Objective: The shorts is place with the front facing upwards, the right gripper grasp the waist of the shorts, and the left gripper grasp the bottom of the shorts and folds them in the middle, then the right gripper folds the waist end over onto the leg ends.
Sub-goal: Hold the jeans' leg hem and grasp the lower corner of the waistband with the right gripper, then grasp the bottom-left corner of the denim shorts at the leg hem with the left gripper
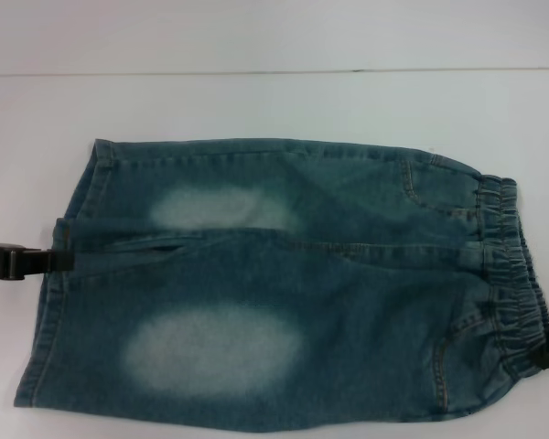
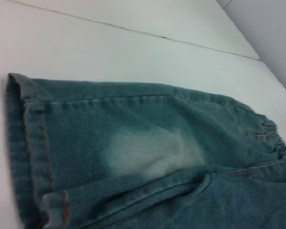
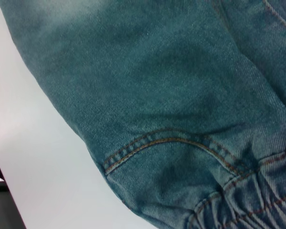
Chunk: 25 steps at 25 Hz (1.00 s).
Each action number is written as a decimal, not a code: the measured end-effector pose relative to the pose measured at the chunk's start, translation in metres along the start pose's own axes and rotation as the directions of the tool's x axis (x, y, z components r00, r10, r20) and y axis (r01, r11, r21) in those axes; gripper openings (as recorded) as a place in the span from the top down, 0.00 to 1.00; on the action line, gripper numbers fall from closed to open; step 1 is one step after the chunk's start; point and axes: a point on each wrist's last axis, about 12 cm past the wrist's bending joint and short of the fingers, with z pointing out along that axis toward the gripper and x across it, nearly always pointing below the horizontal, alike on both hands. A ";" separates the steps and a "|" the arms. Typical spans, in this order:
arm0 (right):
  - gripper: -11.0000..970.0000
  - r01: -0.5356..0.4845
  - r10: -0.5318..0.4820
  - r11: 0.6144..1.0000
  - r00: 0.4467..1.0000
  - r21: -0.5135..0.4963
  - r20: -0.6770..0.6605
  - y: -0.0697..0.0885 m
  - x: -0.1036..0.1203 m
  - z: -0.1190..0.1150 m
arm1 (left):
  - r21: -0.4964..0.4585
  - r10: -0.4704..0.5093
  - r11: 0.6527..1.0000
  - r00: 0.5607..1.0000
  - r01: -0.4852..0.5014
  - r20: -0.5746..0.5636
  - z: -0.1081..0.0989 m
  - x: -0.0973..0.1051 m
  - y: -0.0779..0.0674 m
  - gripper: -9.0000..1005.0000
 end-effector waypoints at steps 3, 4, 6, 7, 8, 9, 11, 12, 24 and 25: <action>0.84 -0.004 0.004 1.000 1.000 -0.009 0.027 0.000 0.000 0.000 | 0.040 0.019 0.999 0.999 -0.020 0.032 -0.002 0.001 -0.004 0.93; 0.86 -0.008 0.008 1.000 0.999 -0.012 0.037 0.000 0.001 -0.001 | 0.049 0.022 0.998 0.999 -0.025 0.043 -0.003 0.001 -0.005 0.93; 0.92 -0.015 0.016 1.000 0.998 -0.013 0.053 -0.001 0.003 -0.003 | 0.060 0.026 0.998 0.998 -0.030 0.061 -0.004 0.003 -0.006 0.93; 0.95 -0.018 0.019 1.000 0.998 -0.013 0.061 -0.002 0.004 -0.003 | 0.062 0.025 0.998 0.998 -0.029 0.062 -0.005 0.003 -0.006 0.93; 0.95 -0.021 0.022 1.000 0.998 -0.013 0.067 -0.002 0.005 -0.004 | 0.064 0.025 0.998 0.998 -0.029 0.058 -0.007 0.004 -0.005 0.93; 0.95 -0.024 0.025 1.000 0.997 -0.013 0.072 -0.003 0.006 -0.004 | 0.067 0.024 0.997 0.998 -0.028 0.053 -0.008 0.005 -0.005 0.93; 0.95 -0.024 0.025 1.000 0.997 -0.012 0.079 -0.004 0.008 -0.004 | 0.069 0.023 0.997 0.999 -0.026 0.048 -0.009 0.006 -0.005 0.93; 0.95 -0.024 0.025 1.000 0.996 -0.012 0.082 -0.004 0.008 -0.004 | 0.071 0.022 0.997 1.000 -0.024 0.023 -0.014 0.008 -0.006 0.93; 0.95 -0.025 0.024 1.000 0.994 0.008 0.103 -0.007 0.011 -0.004 | 0.029 0.034 0.999 0.981 -0.030 -0.190 -0.046 0.017 -0.015 0.47; 0.95 -0.024 0.023 1.000 0.994 0.010 0.105 -0.007 0.011 -0.003 | 0.018 0.026 1.000 0.979 -0.023 -0.200 -0.047 0.019 -0.014 0.44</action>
